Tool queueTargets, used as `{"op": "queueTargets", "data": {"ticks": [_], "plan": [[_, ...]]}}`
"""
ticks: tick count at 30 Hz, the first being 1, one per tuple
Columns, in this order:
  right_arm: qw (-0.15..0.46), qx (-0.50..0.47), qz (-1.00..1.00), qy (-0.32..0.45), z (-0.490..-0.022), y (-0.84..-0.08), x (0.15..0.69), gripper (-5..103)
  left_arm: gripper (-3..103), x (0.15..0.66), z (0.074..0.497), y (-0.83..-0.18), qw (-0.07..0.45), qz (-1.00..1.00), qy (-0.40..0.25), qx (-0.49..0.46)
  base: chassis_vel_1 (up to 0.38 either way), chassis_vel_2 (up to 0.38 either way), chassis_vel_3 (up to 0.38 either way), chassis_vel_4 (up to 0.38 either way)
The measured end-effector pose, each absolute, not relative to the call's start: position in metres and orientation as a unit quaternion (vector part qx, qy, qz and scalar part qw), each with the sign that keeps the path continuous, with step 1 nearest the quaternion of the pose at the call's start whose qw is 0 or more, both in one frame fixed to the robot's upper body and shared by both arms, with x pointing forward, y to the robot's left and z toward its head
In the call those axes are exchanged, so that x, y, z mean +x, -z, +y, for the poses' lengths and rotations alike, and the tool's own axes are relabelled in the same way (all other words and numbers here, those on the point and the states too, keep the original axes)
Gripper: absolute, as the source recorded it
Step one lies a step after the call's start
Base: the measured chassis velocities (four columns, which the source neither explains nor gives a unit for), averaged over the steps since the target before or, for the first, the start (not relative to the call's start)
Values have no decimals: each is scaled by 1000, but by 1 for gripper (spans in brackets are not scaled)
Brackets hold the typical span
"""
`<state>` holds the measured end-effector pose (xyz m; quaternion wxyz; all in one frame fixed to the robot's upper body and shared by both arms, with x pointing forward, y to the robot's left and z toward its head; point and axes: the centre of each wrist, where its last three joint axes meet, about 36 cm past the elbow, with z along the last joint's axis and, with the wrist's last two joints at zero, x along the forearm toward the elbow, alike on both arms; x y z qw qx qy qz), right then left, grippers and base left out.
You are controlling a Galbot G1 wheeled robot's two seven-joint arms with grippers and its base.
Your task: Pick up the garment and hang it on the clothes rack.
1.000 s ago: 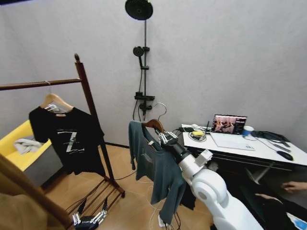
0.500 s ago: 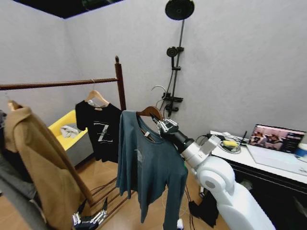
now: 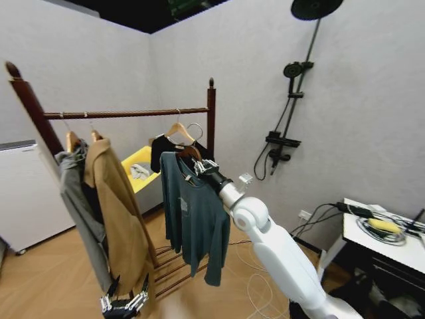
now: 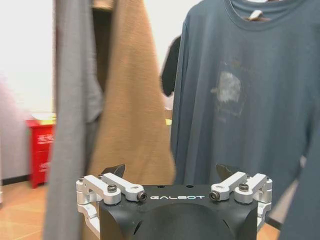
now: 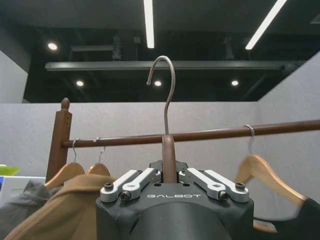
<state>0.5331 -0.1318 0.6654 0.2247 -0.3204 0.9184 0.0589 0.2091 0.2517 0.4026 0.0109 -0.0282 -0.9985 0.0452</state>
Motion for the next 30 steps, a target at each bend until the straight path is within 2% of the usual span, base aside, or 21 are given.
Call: {"op": "queueTargets", "data": {"ticks": [7, 11, 15, 23, 27, 29, 30], "plan": [[259, -278, 924, -32, -132, -699, 579, 10, 100, 209, 252, -403, 11, -999, -45, -28, 109, 92, 115, 102], [243, -255, 935, -40, -130, -711, 616, 10, 100, 209, 252, -403, 11, -999, -45, -28, 36, 9, 9, 29], [235, -254, 937, -41, -120, -718, 631, 10, 100, 209, 252, -403, 11, -999, -45, -28, 0, 0, 0, 0], [205, -257, 944, -37, -70, -729, 679, 10, 100, 209, 252, -403, 11, -999, -45, -28, 0, 0, 0, 0], [199, -256, 945, -37, -61, -731, 687, 10, 100, 209, 252, -403, 11, -999, -45, -28, 0, 0, 0, 0], [188, -243, 951, -35, -40, -746, 713, 10, 100, 209, 252, -403, 11, -999, -45, -28, 0, 0, 0, 0], [183, -228, 956, -26, -47, -747, 725, 10, 100, 209, 252, -403, 11, -999, -45, -28, 0, 0, 0, 0]]}}
